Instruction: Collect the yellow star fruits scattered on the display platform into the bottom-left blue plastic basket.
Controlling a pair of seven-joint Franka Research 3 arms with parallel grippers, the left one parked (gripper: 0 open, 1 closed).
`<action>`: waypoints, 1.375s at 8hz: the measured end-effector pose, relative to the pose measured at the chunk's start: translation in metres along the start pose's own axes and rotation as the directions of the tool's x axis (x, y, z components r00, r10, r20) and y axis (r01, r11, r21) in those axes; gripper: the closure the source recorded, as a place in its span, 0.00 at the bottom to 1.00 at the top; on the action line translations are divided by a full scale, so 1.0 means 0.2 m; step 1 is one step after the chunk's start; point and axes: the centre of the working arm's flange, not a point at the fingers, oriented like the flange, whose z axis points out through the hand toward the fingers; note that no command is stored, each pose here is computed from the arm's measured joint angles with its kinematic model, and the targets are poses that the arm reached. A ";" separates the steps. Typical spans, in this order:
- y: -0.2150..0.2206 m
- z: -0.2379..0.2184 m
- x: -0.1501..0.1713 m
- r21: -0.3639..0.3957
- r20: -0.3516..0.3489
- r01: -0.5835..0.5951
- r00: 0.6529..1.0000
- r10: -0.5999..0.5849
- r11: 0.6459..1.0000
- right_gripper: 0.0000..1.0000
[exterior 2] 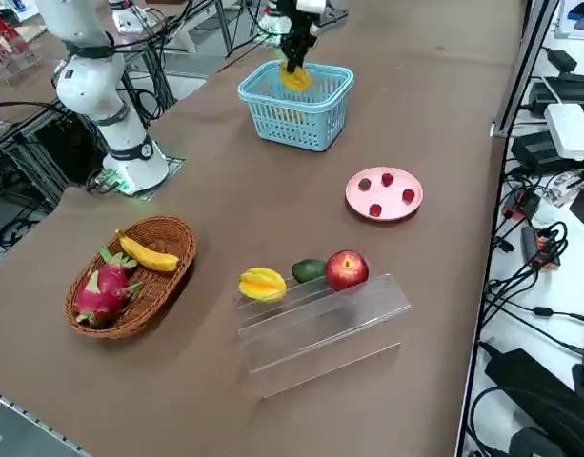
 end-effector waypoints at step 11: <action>1.71 -0.35 0.99 0.060 -0.178 0.139 0.976 -0.127 0.988 0.02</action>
